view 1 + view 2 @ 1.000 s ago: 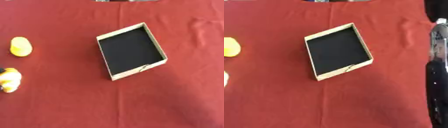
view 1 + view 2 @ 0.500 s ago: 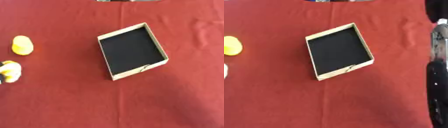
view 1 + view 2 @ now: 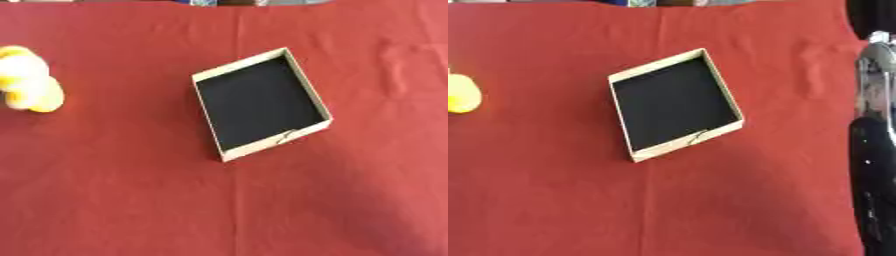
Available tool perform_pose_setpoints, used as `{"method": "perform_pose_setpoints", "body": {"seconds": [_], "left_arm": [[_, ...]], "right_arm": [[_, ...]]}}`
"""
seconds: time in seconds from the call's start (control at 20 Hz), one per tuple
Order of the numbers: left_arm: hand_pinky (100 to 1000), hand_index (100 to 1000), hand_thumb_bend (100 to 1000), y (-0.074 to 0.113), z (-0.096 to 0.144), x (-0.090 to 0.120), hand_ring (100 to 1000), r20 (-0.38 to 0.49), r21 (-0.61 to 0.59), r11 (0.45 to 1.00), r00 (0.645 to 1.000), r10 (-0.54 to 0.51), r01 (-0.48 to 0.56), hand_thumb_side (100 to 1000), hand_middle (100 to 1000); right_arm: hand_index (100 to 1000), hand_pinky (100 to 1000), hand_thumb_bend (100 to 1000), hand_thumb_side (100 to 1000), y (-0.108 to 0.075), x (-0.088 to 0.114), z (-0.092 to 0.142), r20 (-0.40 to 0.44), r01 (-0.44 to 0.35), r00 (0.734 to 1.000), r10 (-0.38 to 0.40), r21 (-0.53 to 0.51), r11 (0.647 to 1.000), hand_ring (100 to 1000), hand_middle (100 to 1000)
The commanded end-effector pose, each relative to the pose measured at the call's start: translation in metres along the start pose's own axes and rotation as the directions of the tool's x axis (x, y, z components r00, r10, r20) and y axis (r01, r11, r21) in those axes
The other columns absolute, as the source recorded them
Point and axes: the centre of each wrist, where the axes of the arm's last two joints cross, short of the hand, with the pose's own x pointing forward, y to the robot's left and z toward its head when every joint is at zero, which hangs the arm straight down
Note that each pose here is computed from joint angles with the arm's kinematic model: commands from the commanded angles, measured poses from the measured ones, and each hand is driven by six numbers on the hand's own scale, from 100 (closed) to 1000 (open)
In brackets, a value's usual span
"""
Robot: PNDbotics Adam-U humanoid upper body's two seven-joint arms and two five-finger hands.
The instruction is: Pick up objects on the table and place them in the box.
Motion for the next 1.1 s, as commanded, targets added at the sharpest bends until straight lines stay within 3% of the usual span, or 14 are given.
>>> {"method": "perform_pose_setpoints", "body": {"seconds": [0.05,0.25,0.55,0.85,1.1], "left_arm": [[605,663,100,0.013,-0.024,0.013,534,0.097,0.018,0.999,0.995,0.032,-0.034,100,533],[610,668,100,0.013,-0.064,0.022,535,0.199,-0.003,0.993,0.973,0.119,-0.121,100,535],[609,667,100,-0.003,-0.118,0.040,533,0.293,-0.037,0.976,0.931,0.215,-0.214,100,531],[609,667,100,-0.033,-0.154,0.056,534,0.279,-0.024,0.966,0.926,0.255,-0.259,100,530],[610,670,100,-0.076,-0.168,0.067,532,0.204,-0.035,0.958,0.936,0.287,-0.286,100,528]], "right_arm": [[886,897,100,638,-0.003,0.009,-0.007,0.035,-0.022,0.999,0.022,0.013,1.000,972,793],[886,896,100,638,-0.003,0.010,-0.009,0.047,-0.021,0.999,0.020,0.009,1.000,969,794],[885,896,100,641,-0.003,0.011,-0.012,0.063,-0.018,0.998,0.019,-0.018,1.000,966,794],[885,896,100,645,-0.004,0.011,-0.013,0.075,-0.009,0.997,0.013,-0.047,0.999,965,794],[885,895,100,645,-0.003,0.011,-0.014,0.078,-0.004,0.997,0.008,-0.052,0.999,966,793]]}}
